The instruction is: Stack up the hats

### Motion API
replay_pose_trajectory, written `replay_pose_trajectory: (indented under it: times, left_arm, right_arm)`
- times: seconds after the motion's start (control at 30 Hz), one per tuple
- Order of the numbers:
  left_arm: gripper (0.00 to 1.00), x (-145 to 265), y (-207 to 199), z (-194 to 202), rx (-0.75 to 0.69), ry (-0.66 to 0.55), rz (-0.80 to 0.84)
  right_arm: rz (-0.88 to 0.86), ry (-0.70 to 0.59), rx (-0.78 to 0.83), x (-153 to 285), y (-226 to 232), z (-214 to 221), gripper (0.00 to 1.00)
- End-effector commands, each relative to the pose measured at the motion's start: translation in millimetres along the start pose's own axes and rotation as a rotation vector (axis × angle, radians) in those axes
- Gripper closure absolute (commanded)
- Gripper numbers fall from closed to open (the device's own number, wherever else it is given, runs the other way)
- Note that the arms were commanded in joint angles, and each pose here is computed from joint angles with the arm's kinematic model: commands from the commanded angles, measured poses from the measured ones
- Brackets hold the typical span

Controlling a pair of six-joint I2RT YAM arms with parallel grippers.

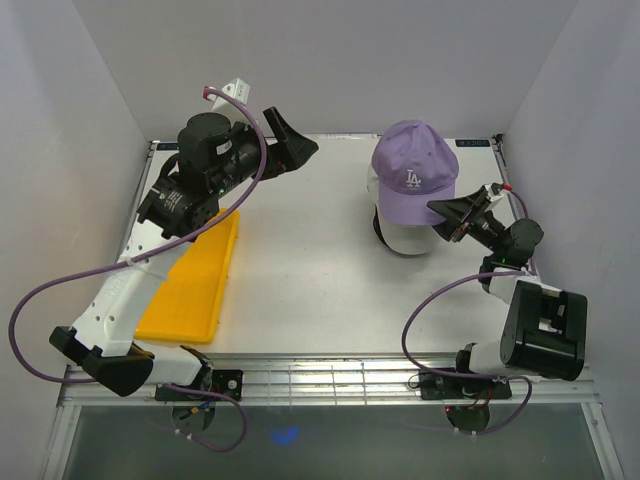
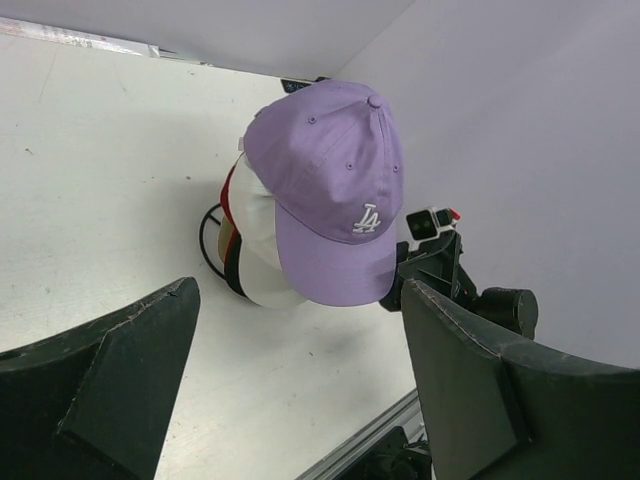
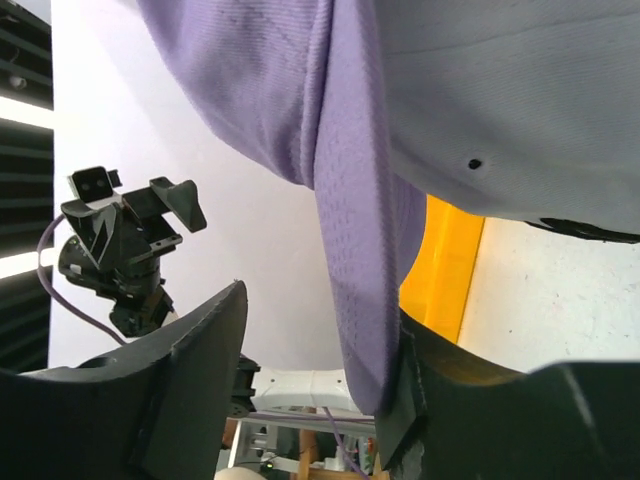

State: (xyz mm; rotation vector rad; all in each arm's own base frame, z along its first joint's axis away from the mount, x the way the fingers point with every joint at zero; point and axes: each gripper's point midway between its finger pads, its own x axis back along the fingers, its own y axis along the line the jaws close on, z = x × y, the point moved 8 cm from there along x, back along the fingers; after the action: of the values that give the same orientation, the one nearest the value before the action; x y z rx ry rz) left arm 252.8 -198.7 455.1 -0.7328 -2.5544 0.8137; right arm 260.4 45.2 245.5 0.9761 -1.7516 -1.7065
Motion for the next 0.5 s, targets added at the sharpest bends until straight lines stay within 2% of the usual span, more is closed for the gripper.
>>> replay_pose_trajectory:
  times: [0.0,0.47]
  left_arm:
    - [0.07,13.7,-3.6,-3.7,-0.018,-0.022,0.016]
    - [0.07,15.0,-2.9,-3.5,-0.022,-0.023,0.013]
  right_arm:
    - [0.014,-0.028,0.089,2.3,0.8,2.6,0.43]
    - [0.162,-0.139,0.032,11.0,-28.4,11.2,0.30]
